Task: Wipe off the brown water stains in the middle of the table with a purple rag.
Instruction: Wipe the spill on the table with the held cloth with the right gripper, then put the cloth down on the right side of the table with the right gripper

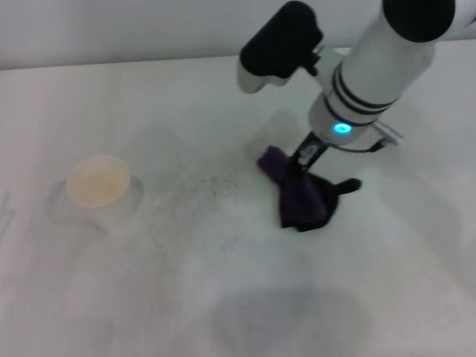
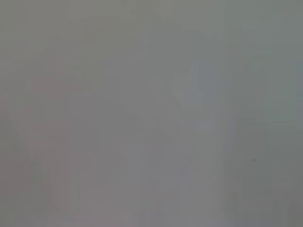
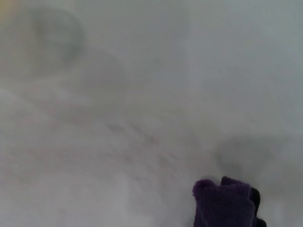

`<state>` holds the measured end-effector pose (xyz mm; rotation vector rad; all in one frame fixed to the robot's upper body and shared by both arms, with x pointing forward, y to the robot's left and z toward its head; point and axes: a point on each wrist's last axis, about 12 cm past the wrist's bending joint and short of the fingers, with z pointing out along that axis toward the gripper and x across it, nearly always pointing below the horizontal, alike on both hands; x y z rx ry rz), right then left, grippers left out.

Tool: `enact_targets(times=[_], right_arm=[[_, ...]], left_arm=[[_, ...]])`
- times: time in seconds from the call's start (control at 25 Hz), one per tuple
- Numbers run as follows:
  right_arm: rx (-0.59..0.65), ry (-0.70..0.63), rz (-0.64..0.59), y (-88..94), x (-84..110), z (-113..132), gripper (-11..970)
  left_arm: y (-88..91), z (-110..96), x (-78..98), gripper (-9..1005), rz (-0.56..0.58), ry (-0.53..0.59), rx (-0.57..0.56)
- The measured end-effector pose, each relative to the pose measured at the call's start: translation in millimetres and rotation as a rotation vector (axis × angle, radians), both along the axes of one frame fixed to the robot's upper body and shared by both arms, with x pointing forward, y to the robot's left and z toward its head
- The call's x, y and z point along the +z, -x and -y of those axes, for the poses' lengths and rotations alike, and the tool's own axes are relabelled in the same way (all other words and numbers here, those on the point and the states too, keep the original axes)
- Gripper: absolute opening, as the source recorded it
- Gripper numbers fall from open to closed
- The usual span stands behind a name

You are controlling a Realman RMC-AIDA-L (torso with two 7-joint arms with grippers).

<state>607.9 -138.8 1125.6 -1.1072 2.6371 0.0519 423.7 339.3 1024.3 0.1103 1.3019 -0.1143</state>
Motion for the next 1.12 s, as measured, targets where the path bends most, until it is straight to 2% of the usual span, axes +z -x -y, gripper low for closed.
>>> enact_targets(times=[0.6, 1.12], right_arm=[[-0.167, 0.065, -0.041, -4.0, 1.5, 52.2, 115], [-0.254, -0.066, -0.057, -1.1, -7.9, 98.0, 143]], left_arm=[[-8.4, 1.2, 3.5, 877, 0.016, -0.003, -0.008], [-22.8, 5.7, 7.9, 876, 0.028, -0.008, -0.032]])
